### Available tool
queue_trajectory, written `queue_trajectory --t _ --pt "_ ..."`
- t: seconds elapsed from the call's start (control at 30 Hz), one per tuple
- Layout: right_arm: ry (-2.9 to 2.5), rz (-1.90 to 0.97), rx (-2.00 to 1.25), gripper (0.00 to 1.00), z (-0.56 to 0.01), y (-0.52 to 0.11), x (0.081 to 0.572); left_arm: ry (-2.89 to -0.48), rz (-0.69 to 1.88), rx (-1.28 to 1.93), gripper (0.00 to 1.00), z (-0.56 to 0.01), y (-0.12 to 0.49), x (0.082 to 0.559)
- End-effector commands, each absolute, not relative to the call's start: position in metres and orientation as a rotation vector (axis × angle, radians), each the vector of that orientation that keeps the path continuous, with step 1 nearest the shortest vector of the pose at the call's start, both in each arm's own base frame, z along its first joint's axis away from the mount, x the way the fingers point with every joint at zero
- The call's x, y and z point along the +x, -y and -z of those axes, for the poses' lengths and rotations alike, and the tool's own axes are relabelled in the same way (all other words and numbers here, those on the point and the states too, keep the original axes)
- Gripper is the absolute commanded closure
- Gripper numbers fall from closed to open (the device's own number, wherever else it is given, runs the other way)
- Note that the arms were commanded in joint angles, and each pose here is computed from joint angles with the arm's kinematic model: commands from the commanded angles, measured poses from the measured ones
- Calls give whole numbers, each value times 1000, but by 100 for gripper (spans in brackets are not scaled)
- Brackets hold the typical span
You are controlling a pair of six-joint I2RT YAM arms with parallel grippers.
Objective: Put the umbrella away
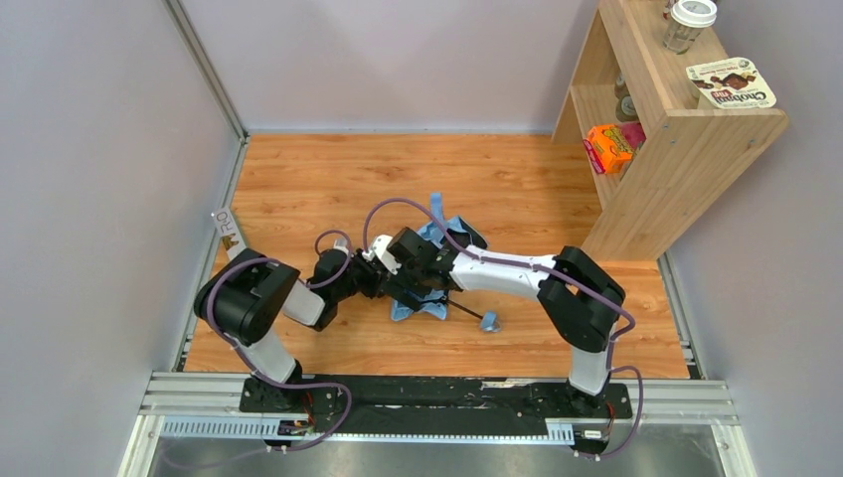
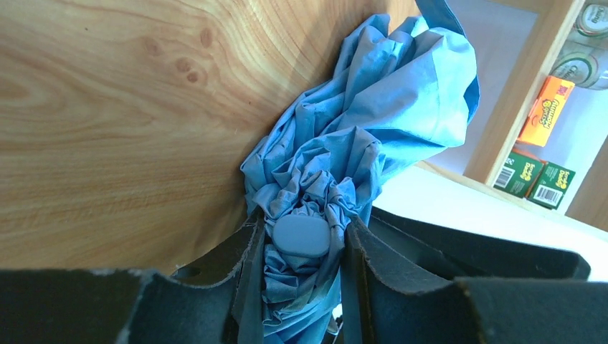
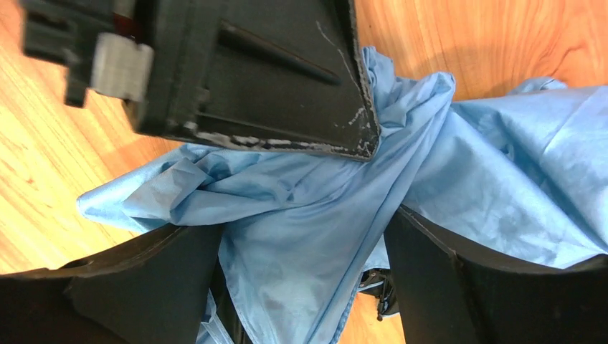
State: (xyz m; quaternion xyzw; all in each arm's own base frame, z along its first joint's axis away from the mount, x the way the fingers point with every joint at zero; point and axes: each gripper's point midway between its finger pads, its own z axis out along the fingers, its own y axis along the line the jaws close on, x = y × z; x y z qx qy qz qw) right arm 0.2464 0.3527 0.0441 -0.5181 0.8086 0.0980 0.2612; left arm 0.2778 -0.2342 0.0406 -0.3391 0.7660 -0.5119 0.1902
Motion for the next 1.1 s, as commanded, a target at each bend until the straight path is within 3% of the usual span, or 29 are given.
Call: queue_trajectory --t 0.0,0.23,0.3,0.33,0.37,0.47,0.63,0.73,0.77,0.8,0.83,0.87,1.07 --pt "-2162 -123 -1489 15 -17 -347 239 -2230 1377 -1048 100 -39 232 275" --pt "-2200 111 -1536 19 19 -318 248 -2363 1314 -1132 100 -54 232 264" --pt "-2245 52 -1545 31 26 -319 242 -2374 1314 -1117 100 -62 232 263" --pt "-2276 4 -1542 48 29 -319 239 -2369 1314 -1128 100 -65 232 265" --pt "-2309 -55 -1536 56 31 -321 236 -2368 1320 -1133 100 -66 232 264" --pt "-2407 -235 -1540 74 39 -321 222 -2353 1359 -1168 100 -67 235 263" --pt "-2534 -476 -1551 100 45 -319 199 -2329 1372 -1126 100 -61 236 269" --pt "-2613 -652 -1497 100 45 -320 188 -2268 1394 -994 100 -74 239 281" --pt "-2631 -710 -1463 100 44 -322 187 -2262 1384 -916 80 -76 239 283" --pt "-2646 -770 -1444 100 43 -323 185 -2249 1385 -878 70 -80 239 285" --pt "-2659 -816 -1416 100 41 -323 184 -2248 1372 -832 40 -81 239 285" --pt "-2666 -861 -1387 100 39 -325 184 -2240 1374 -813 31 -82 238 285" --pt "-2684 -1134 -1197 100 22 -330 196 -2206 1352 -756 26 -80 225 272"
